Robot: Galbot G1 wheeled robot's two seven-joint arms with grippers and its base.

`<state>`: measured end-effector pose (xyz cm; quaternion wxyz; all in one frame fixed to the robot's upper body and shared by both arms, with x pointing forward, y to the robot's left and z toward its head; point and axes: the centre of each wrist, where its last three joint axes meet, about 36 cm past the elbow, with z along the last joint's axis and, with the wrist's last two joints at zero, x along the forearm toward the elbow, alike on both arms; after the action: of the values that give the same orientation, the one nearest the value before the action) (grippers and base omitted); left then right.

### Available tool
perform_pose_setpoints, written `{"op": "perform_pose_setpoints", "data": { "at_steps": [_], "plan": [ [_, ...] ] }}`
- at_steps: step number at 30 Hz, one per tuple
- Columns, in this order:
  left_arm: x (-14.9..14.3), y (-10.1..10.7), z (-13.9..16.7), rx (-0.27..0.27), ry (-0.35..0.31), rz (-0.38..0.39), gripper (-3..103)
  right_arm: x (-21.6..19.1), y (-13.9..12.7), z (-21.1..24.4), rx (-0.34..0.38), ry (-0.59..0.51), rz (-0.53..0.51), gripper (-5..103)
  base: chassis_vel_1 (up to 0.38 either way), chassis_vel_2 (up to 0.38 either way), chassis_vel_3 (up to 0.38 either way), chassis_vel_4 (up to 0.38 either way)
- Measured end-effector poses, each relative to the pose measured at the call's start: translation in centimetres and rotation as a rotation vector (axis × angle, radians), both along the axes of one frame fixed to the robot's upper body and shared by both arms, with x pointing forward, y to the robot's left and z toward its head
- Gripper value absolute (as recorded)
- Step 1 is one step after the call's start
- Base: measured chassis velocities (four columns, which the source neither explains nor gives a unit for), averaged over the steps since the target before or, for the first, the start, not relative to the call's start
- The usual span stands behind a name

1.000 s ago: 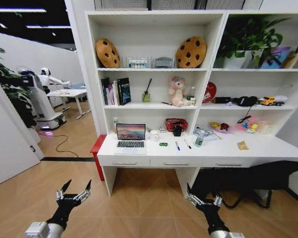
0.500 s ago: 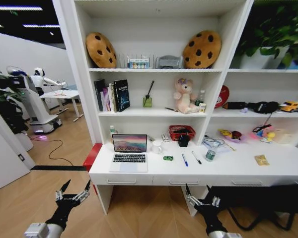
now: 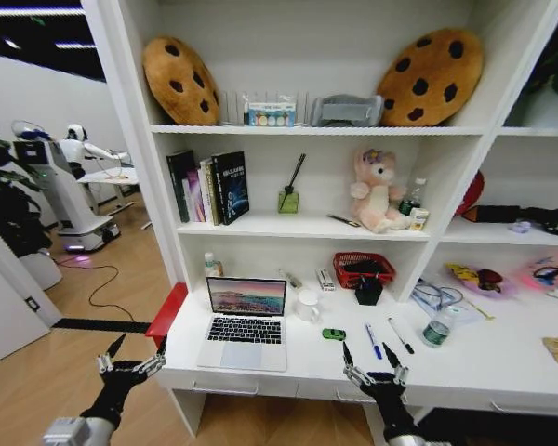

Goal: Organize the objects on the table.

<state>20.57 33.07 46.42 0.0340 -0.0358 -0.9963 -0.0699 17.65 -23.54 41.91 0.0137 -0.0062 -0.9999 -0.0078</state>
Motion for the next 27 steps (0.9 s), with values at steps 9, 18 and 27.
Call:
{"op": "perform_pose_setpoints", "data": {
  "at_steps": [9, 18, 27],
  "plan": [
    [5.1, 4.8, 0.7, 0.133, -0.011, -0.134, 52, 0.3, -1.2, -0.7, -0.036, 0.015, 0.024, 100, 0.013, -0.021, -0.022, 0.006],
    [14.8, 13.3, 5.1, 0.404, -0.029, -0.321, 24, 0.7, -1.7, -1.7, -0.045, 0.027, 0.016, 100, 0.0, 0.0, 0.0, 0.0],
    [22.6, 17.1, 9.5, 0.578, 0.018, -0.502, 0, 1.0, -2.0, -2.9, -0.046, 0.047, 0.02, 100, 0.0, 0.0, 0.0, 0.0]
  ]
}}
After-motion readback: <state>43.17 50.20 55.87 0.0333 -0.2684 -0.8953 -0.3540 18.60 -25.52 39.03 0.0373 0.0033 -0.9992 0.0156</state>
